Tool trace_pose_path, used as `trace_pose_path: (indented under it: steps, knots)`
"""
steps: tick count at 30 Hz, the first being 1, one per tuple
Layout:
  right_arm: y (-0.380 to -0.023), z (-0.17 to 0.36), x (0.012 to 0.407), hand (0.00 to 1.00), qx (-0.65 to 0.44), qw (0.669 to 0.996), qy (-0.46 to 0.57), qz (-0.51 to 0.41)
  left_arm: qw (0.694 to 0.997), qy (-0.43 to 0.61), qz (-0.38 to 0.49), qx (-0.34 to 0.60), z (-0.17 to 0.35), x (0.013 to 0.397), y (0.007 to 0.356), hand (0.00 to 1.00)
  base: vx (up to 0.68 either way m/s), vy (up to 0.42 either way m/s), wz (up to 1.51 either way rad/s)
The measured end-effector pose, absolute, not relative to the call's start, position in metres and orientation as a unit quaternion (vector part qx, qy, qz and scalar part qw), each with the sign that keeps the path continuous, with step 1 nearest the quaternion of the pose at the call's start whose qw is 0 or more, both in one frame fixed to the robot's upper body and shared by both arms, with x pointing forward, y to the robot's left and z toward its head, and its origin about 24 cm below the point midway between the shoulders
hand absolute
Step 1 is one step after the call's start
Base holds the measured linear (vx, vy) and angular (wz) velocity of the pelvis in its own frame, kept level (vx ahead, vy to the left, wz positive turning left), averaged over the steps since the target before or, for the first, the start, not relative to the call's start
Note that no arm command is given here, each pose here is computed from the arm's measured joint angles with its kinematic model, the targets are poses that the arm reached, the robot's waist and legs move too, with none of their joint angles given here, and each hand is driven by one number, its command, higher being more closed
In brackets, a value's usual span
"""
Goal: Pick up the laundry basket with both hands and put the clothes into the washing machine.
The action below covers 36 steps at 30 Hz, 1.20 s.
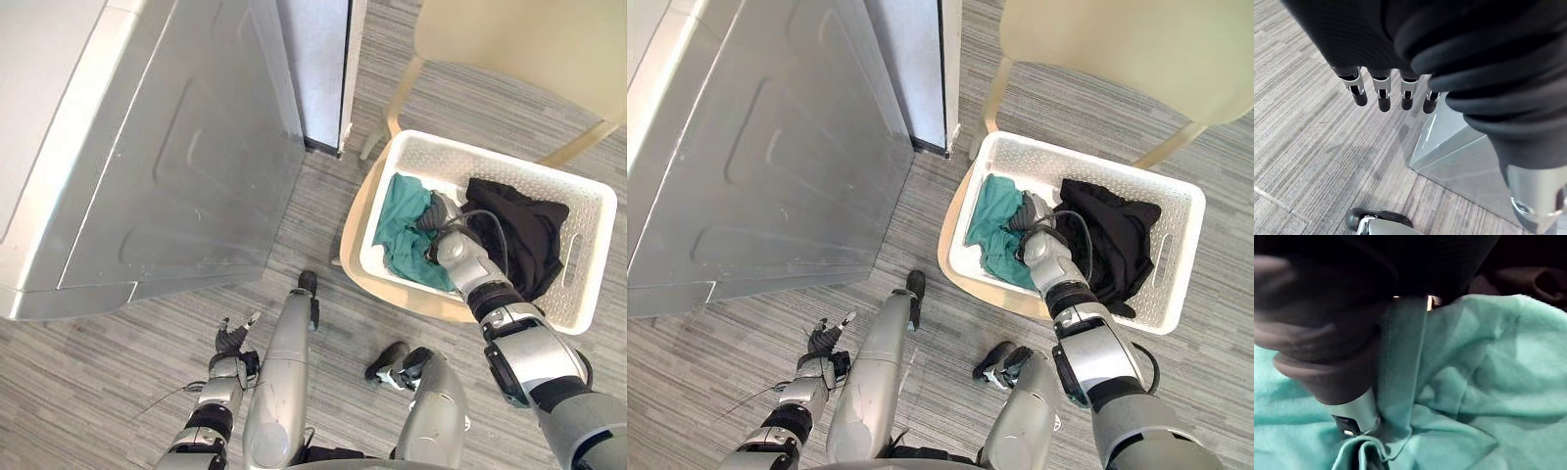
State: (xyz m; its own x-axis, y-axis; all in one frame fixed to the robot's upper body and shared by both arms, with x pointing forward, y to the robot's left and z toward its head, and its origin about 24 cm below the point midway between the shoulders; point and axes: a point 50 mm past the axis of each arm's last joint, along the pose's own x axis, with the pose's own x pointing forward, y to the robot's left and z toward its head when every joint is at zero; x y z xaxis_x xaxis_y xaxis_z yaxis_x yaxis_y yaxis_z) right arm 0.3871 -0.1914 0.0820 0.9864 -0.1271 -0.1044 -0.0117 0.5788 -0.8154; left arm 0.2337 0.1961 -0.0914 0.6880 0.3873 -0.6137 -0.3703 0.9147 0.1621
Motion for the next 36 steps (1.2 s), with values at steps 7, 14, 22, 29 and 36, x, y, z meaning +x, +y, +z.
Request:
trace_pose_path:
  steps: [7, 14, 22, 29, 36]
  knots:
    - [-0.204, 0.047, 0.370, 1.00, -0.348, 0.923, 0.152, -0.059, 0.919, 0.332, 0.212, 0.015, -0.093, 0.225, 0.201, 0.00, 0.04, -0.050, 0.04]
    - [-0.232, 0.059, 0.356, 1.00, -0.152, 0.968, 0.114, -0.165, 0.907, 0.355, 0.222, -0.042, -0.105, 0.204, 0.207, 0.00, 0.04, -0.045, -0.06]
    - [-0.242, 0.077, 0.326, 1.00, -0.075, 0.971, 0.018, -0.225, 0.912, 0.349, 0.196, -0.090, -0.108, 0.177, 0.193, 0.00, 0.02, -0.079, 0.09]
    - [-0.243, 0.083, 0.306, 1.00, -0.062, 0.970, -0.022, -0.235, 0.947, 0.278, 0.144, -0.074, -0.080, 0.189, 0.179, 0.00, 0.07, -0.032, -0.13]
    - [-0.232, 0.123, 0.301, 1.00, -0.033, 0.970, -0.128, -0.204, 0.970, 0.192, 0.130, -0.078, -0.044, 0.205, 0.176, 0.00, 0.01, 0.002, -0.30]
